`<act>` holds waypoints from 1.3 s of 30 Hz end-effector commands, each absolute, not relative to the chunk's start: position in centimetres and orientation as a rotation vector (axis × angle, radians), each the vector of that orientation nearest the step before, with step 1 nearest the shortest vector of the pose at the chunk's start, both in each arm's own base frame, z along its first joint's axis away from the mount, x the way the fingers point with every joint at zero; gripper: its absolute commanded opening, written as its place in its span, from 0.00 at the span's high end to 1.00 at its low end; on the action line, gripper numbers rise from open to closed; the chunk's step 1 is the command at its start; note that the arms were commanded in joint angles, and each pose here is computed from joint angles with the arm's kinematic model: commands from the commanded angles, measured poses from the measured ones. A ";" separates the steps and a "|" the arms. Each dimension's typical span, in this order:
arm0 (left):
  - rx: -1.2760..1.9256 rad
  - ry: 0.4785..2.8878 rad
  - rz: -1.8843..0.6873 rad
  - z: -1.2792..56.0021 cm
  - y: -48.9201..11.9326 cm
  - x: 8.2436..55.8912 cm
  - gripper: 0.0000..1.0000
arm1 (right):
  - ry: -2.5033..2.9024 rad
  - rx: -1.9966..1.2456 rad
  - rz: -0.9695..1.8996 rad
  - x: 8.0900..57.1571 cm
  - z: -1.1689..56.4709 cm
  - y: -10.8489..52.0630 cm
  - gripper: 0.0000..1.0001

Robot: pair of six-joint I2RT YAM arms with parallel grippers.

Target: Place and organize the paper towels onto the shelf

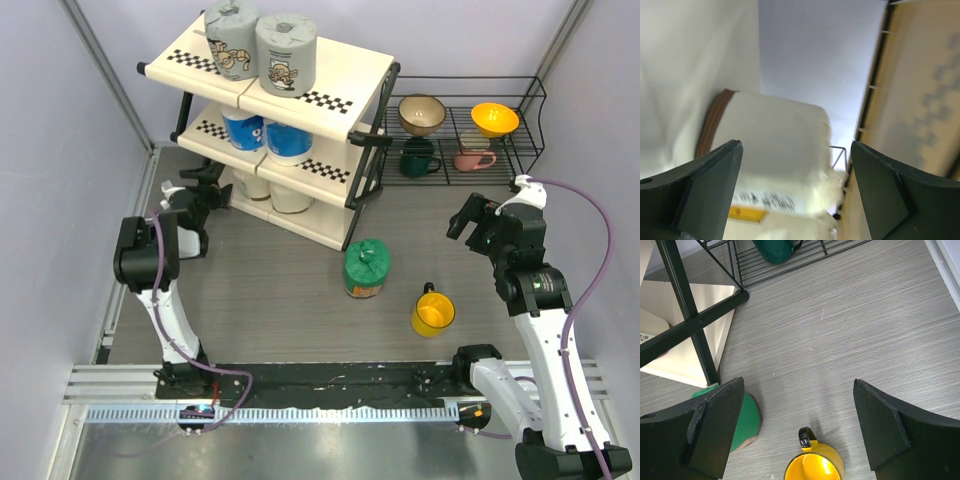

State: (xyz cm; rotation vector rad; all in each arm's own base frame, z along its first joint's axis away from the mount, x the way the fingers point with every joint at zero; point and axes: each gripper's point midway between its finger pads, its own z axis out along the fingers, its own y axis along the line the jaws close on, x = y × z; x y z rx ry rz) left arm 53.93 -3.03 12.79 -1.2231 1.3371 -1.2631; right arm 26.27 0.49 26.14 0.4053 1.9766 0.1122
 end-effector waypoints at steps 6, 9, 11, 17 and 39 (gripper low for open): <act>-1.151 1.405 -1.223 18.6 -2.3 45.2 0.04 | 1.905 0.424 0.105 26.2 28.2 0.0 0.04; -1.013 1.555 -1.168 20.7 -5.6 41.7 0.04 | 1.904 0.430 0.100 26.1 28.2 -0.1 0.04; -1.024 1.692 -1.033 20.2 -6.6 38.4 0.04 | 1.905 0.435 0.096 26.0 28.1 -0.2 0.05; -0.885 1.889 -0.893 20.8 -9.7 31.1 0.02 | 1.912 0.444 0.110 26.0 27.8 0.0 0.05; -0.426 2.118 -0.873 18.2 -30.4 24.9 0.00 | 1.894 0.429 0.107 25.5 28.5 -0.1 0.05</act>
